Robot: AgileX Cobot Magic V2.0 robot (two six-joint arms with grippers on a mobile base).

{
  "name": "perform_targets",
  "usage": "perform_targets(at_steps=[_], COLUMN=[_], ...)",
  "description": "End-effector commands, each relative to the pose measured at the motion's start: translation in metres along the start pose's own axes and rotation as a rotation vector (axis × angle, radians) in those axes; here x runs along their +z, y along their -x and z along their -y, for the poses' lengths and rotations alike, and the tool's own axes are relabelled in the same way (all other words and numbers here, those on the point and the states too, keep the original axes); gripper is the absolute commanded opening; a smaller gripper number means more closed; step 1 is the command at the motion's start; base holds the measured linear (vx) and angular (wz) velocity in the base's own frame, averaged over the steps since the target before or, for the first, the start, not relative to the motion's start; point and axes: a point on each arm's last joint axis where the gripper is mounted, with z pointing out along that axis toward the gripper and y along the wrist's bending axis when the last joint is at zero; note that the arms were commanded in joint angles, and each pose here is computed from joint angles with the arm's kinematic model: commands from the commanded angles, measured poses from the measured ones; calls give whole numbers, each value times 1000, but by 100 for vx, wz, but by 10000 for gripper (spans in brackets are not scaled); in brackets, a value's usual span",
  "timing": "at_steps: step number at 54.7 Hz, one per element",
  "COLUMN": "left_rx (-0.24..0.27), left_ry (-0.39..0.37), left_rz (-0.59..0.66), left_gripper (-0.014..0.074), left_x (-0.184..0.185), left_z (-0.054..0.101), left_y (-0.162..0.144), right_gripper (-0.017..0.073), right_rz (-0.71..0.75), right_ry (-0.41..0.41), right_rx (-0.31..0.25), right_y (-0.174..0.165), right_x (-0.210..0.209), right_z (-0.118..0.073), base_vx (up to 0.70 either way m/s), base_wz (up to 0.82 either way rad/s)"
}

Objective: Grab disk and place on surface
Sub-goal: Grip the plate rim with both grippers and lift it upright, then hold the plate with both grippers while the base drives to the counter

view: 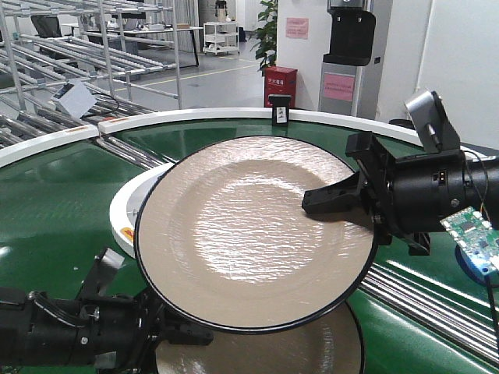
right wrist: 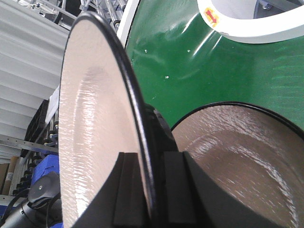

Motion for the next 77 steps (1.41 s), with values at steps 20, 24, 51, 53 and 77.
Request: perform_targets(at_steps=[20,24,51,53,77], left_rx=[-29,-29,-29,-29,-29], left_ry=[-135,-135,-135,-135,-135], left_rz=[34,34,34,34,34], left_gripper=[0,0,0,0,0], left_x=[-11,-11,-11,-11,-11], left_z=[28,28,28,28,28], left_y=[1,1,1,1,1], right_gripper=[-8,-8,-8,-8,-8], right_rz=[118,118,117,117,112], right_ry=[106,106,106,106,107], right_rx=[9,9,9,9,8], right_y=[10,10,10,10,9], right_x=[-18,-18,-18,-18,-18], right_z=[-27,-27,-27,-27,-27], base_vx=[-8,-17,-21,-23,-20], base_wz=[-3,-5,-24,-41,-49])
